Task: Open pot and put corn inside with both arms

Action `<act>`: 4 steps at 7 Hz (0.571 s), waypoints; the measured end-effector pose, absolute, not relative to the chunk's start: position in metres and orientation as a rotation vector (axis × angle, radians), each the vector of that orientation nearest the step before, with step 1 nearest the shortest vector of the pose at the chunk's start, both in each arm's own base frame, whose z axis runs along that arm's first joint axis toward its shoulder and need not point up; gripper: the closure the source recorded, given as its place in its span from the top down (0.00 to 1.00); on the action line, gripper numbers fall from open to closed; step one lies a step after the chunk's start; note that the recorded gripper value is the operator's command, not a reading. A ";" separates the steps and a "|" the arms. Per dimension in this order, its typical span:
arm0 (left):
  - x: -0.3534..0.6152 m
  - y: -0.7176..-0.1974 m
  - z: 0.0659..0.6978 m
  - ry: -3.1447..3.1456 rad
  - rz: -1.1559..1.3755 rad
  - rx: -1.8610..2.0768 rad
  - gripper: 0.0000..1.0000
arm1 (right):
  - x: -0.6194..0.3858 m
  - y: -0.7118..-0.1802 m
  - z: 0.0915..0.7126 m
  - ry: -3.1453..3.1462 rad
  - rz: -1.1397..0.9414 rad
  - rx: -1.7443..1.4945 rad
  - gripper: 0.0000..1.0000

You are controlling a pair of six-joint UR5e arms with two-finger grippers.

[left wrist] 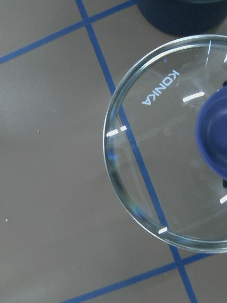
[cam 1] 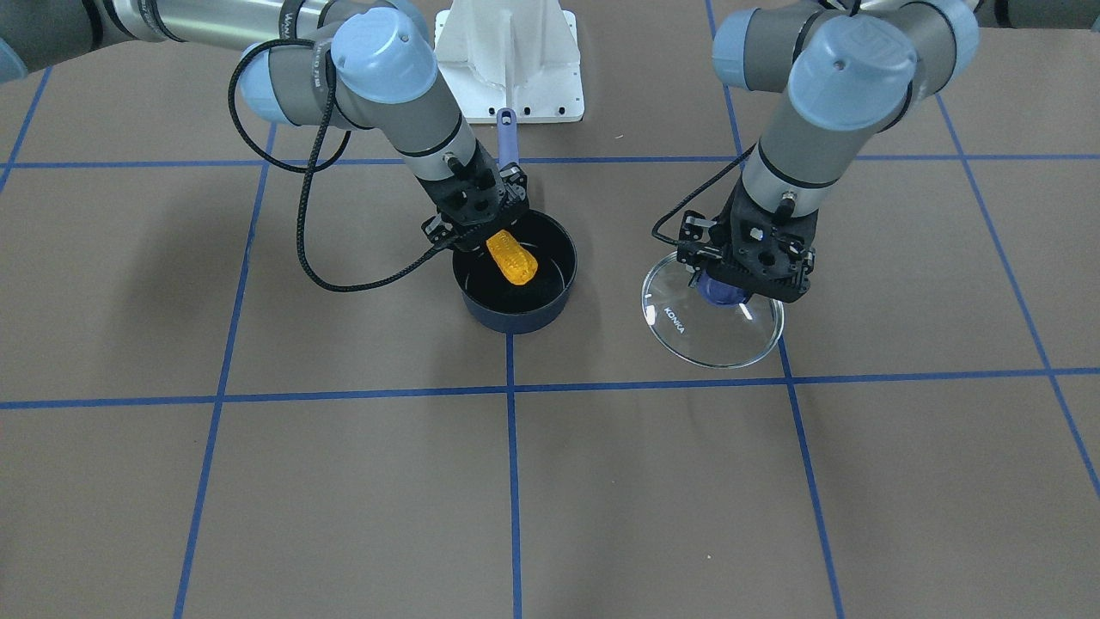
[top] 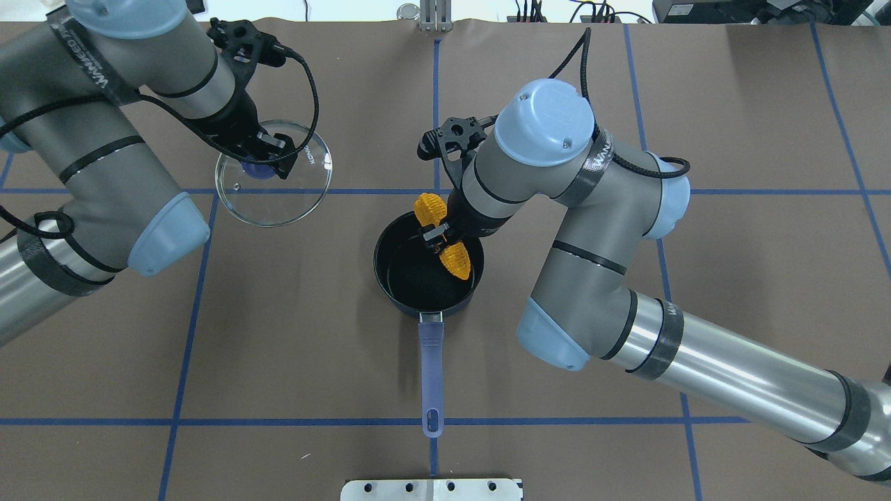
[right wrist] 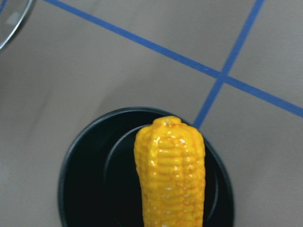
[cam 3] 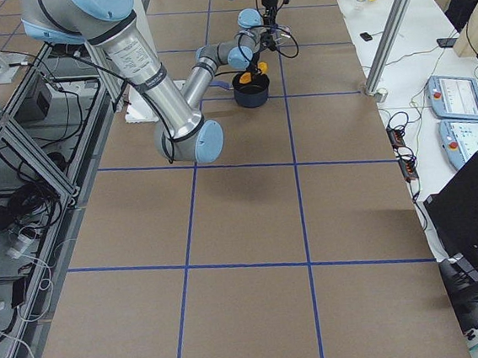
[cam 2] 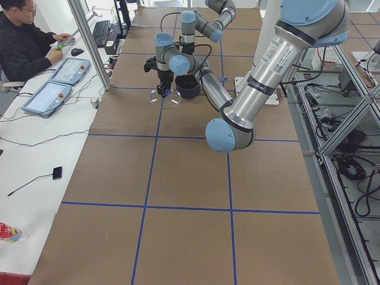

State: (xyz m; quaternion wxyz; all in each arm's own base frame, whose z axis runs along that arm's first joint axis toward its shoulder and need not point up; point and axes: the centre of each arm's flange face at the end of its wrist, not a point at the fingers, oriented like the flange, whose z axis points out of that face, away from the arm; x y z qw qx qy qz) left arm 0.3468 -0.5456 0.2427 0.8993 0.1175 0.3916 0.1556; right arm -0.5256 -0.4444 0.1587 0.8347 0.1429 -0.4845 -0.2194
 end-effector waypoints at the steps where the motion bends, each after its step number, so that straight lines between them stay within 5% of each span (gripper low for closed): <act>1: 0.337 -0.549 0.255 0.797 0.329 0.245 0.55 | -0.527 -0.442 0.156 -1.030 -0.471 0.310 1.00; 4: 0.287 -0.556 0.331 0.753 0.383 0.234 0.55 | -0.519 -0.442 0.152 -1.041 -0.470 0.331 1.00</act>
